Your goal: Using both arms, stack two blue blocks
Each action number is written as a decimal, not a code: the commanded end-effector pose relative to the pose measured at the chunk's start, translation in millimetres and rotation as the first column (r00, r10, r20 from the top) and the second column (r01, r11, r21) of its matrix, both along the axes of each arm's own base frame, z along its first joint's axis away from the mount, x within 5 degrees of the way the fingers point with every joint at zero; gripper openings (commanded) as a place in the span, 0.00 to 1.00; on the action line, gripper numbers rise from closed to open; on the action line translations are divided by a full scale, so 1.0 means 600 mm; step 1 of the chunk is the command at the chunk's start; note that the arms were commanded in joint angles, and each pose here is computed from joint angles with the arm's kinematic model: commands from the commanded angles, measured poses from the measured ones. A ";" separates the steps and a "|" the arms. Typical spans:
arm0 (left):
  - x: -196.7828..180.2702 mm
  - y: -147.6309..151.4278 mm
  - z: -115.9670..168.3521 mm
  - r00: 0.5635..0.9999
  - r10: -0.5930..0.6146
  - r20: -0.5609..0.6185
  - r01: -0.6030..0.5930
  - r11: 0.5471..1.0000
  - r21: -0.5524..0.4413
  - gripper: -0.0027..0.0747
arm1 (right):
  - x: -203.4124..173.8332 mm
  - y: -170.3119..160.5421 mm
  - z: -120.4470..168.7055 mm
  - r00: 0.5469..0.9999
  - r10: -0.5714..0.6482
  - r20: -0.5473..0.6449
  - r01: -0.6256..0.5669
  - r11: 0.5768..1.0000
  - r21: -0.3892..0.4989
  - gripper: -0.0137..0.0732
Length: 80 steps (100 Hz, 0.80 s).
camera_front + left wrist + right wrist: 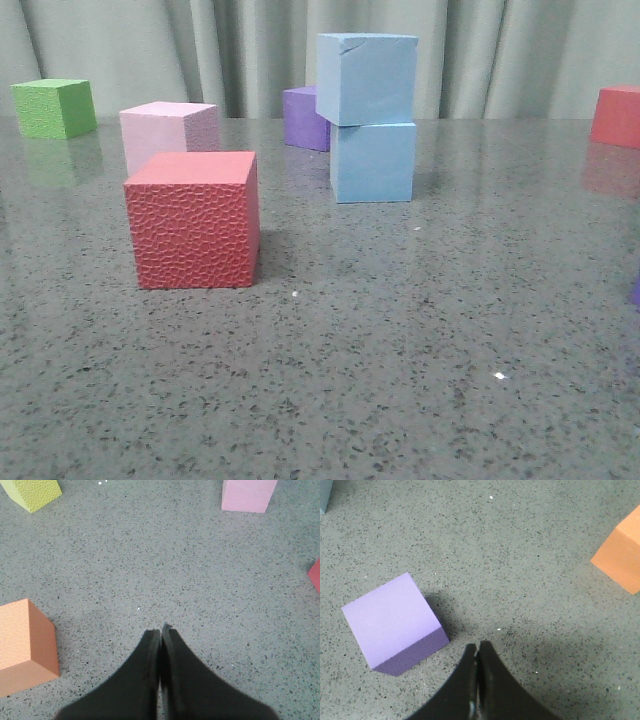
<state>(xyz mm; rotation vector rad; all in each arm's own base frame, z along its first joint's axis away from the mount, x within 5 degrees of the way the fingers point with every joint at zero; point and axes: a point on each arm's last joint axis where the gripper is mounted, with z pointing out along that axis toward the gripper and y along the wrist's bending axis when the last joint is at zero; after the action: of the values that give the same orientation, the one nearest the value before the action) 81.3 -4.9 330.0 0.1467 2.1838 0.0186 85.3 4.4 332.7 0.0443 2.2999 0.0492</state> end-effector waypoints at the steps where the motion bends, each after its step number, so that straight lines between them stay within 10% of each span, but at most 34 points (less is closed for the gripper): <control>1: 0.006 -0.002 0.020 0.996 0.001 0.087 0.001 1.000 -0.024 0.01 | 0.006 -0.002 0.019 0.997 0.000 0.082 0.001 1.000 -0.012 0.08; 80: 0.004 -0.001 0.021 0.996 0.001 0.093 0.002 1.000 -0.025 0.01 | 0.006 -0.002 0.019 0.997 0.000 0.082 0.001 1.000 -0.012 0.08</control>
<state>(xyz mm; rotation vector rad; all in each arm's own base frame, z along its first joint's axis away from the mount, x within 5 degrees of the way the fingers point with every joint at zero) 80.9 -4.8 330.2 0.1465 2.1813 0.0183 85.3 4.4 332.7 0.0443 2.2999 0.0492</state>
